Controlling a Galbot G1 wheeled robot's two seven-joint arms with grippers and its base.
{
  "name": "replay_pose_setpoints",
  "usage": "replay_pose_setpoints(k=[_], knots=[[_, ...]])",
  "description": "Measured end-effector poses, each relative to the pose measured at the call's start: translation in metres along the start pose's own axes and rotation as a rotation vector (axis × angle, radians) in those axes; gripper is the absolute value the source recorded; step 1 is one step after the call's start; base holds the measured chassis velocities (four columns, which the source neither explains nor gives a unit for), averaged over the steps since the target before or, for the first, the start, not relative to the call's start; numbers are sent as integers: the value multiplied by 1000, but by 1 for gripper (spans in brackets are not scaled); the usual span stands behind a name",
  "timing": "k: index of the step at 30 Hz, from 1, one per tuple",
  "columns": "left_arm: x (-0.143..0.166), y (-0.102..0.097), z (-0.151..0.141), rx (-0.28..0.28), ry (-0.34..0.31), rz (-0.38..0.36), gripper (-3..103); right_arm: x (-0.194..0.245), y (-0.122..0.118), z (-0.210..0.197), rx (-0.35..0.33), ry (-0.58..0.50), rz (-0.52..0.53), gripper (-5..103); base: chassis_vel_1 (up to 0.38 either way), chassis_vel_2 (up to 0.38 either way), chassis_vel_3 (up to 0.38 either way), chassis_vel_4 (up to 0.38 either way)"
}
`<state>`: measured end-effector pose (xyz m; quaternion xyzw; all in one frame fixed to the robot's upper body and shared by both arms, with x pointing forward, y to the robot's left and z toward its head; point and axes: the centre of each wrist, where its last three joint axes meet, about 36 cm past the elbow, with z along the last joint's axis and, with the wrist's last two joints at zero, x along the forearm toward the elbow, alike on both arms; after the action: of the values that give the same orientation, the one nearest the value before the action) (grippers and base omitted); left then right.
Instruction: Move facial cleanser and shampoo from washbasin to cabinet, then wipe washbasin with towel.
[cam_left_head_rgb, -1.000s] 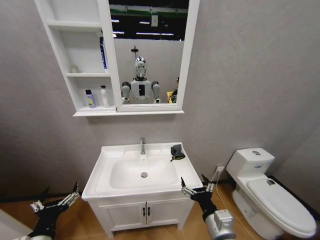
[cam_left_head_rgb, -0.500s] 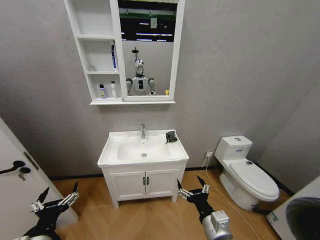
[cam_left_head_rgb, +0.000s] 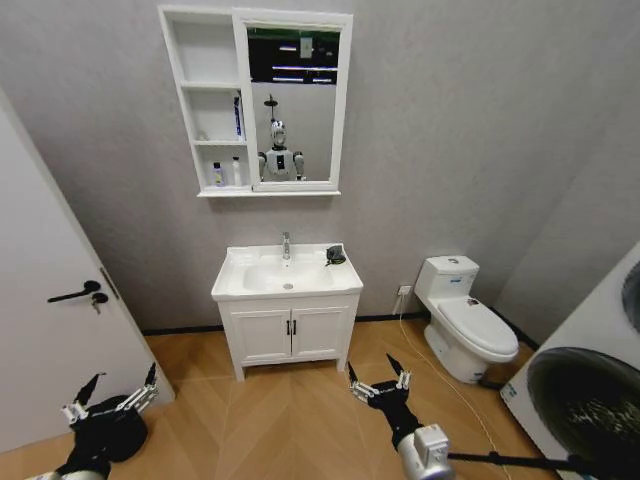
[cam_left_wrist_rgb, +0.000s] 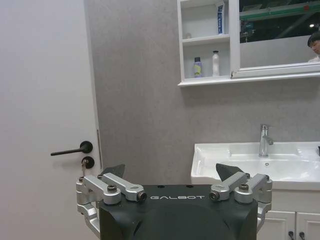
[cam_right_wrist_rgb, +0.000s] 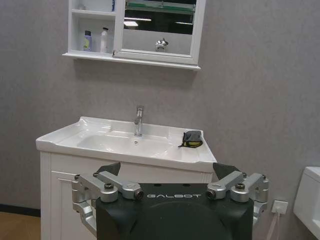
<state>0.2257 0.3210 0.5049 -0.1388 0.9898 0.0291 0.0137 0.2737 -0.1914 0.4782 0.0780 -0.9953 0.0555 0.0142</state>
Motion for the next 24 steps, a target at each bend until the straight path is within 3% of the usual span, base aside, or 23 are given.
replay_pose_setpoints(k=[7, 24], knots=[[0, 0, 0, 0, 0, 0, 100, -2, -4, 2, 34, -27, 18, 100, -23, 2, -1, 17], [0, 0, 0, 0, 0, 0, 100, -1, -4, 2, 37, -23, 22, 100, -15, 15, 16, -14]])
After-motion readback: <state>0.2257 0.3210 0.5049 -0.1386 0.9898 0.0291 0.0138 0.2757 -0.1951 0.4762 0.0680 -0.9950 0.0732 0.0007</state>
